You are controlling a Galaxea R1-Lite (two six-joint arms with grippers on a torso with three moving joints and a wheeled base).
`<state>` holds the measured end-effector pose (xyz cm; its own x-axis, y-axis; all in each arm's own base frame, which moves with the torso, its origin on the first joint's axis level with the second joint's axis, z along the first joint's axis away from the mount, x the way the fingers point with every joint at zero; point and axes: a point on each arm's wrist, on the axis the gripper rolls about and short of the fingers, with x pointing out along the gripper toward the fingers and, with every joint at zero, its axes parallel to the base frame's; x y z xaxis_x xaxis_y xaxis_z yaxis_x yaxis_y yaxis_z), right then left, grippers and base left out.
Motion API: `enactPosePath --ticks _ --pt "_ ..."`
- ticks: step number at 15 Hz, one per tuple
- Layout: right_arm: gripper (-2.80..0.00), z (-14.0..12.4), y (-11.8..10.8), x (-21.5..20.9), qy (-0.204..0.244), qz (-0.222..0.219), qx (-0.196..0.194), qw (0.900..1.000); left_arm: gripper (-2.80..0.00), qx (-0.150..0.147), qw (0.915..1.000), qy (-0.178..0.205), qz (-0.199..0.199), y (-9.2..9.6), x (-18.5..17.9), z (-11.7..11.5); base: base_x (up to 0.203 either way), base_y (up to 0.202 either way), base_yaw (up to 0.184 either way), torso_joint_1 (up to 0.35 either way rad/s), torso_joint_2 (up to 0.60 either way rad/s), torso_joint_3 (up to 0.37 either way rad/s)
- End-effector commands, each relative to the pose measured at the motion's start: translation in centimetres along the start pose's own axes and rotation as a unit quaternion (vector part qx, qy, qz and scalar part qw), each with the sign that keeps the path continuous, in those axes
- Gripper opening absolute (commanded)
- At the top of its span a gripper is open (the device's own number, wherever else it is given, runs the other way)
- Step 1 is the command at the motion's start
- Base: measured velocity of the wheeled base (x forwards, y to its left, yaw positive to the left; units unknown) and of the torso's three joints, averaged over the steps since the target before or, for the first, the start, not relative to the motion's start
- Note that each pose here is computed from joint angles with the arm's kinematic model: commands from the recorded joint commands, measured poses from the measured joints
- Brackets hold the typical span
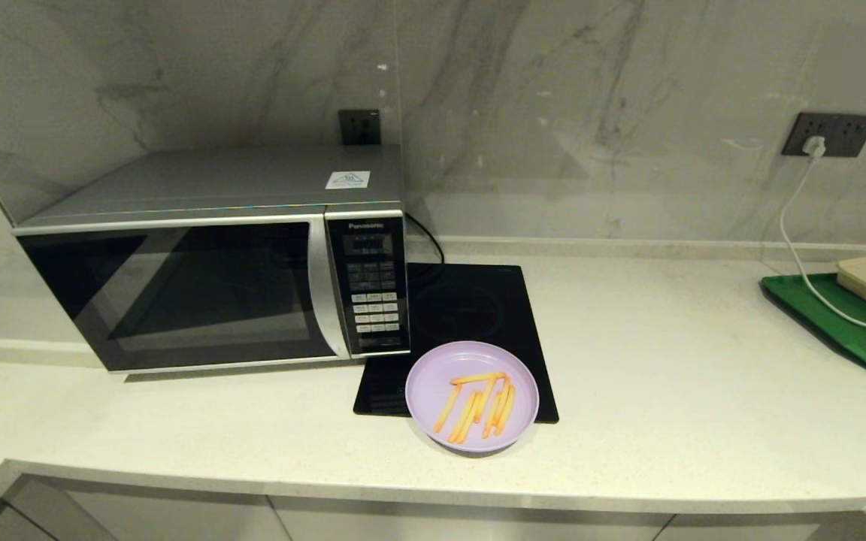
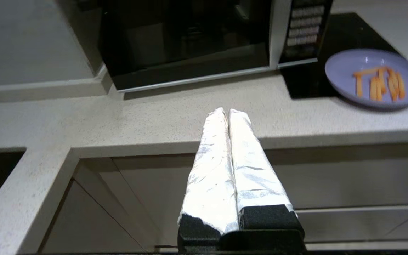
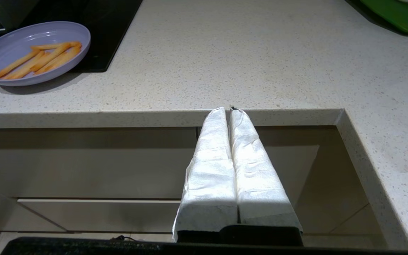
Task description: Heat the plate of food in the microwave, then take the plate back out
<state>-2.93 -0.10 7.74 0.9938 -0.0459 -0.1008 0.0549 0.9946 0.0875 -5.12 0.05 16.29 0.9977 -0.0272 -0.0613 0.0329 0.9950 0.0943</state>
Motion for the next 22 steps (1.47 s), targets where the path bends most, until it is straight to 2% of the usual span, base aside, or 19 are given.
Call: enactPosePath --ticks 1,3,4,5,7,9,13,14,15,16,17,22 --pt "-2.80 0.0 0.0 0.0 0.001 0.000 0.000 1.000 -2.80 0.031 0.9994 0.002 -0.014 -0.6 0.8 -4.7 0.000 0.000 0.000 0.000 0.00 0.000" --pt "-2.80 0.0 0.0 0.0 0.001 0.000 0.000 1.000 -2.80 0.045 0.9990 0.006 -0.005 -0.8 2.4 -7.4 0.000 0.000 0.000 0.000 0.00 0.000" --pt "-2.80 0.0 0.0 0.0 0.001 0.000 0.000 1.000 -2.80 0.048 0.9986 -0.019 0.006 -0.7 2.8 -7.6 0.000 0.000 0.000 0.000 0.00 0.000" --pt "-2.80 0.0 0.0 0.0 0.001 0.000 0.000 1.000 -2.80 0.056 0.9980 -0.027 0.010 -0.7 2.9 -7.7 0.000 0.000 0.000 0.000 0.00 0.000" --pt "-2.80 0.0 0.0 0.0 0.001 0.000 0.000 1.000 -2.80 0.069 0.9972 -0.029 -0.002 -0.8 2.9 -7.8 0.000 0.000 0.000 0.000 0.00 0.000" --pt "-2.80 0.0 0.0 0.0 0.001 0.000 0.000 1.000 -2.80 0.066 0.9974 -0.029 -0.007 -0.8 2.9 -7.8 0.000 0.000 0.000 0.000 0.00 0.000" --pt "-2.80 0.0 0.0 0.0 0.001 0.000 0.000 1.000 -2.80 0.046 0.9985 -0.030 -0.007 -0.8 3.1 -8.0 0.000 0.000 0.000 0.000 0.00 0.000" --pt "-2.80 0.0 0.0 0.0 0.001 0.000 0.000 1.000 -2.80 0.013 0.9998 -0.011 -0.012 -0.9 3.1 -8.2 0.000 0.000 0.000 0.000 0.00 0.000" --pt "-2.80 0.0 0.0 0.0 0.001 0.001 0.000 1.000 -2.80 -0.035 0.9991 0.023 -0.009 -0.9 3.0 -8.4 0.000 0.000 0.000 0.000 0.00 0.000" --pt "-2.80 0.0 0.0 0.0 0.001 0.000 0.000 1.000 -2.80 -0.047 0.9986 0.024 -0.002 -0.8 2.8 -8.5 0.000 0.000 0.000 0.000 0.00 0.000" --pt "-2.80 0.0 0.0 0.0 0.001 0.000 0.000 1.000 -2.80 -0.045 0.9989 0.010 0.002 -0.8 2.8 -8.4 0.000 0.000 0.000 0.000 0.00 0.000" --pt "-2.80 0.0 0.0 0.0 0.001 0.000 0.000 1.000 -2.80 -0.046 0.9989 0.009 0.005 -0.8 2.9 -8.4 0.000 0.000 0.000 0.000 0.00 0.000"
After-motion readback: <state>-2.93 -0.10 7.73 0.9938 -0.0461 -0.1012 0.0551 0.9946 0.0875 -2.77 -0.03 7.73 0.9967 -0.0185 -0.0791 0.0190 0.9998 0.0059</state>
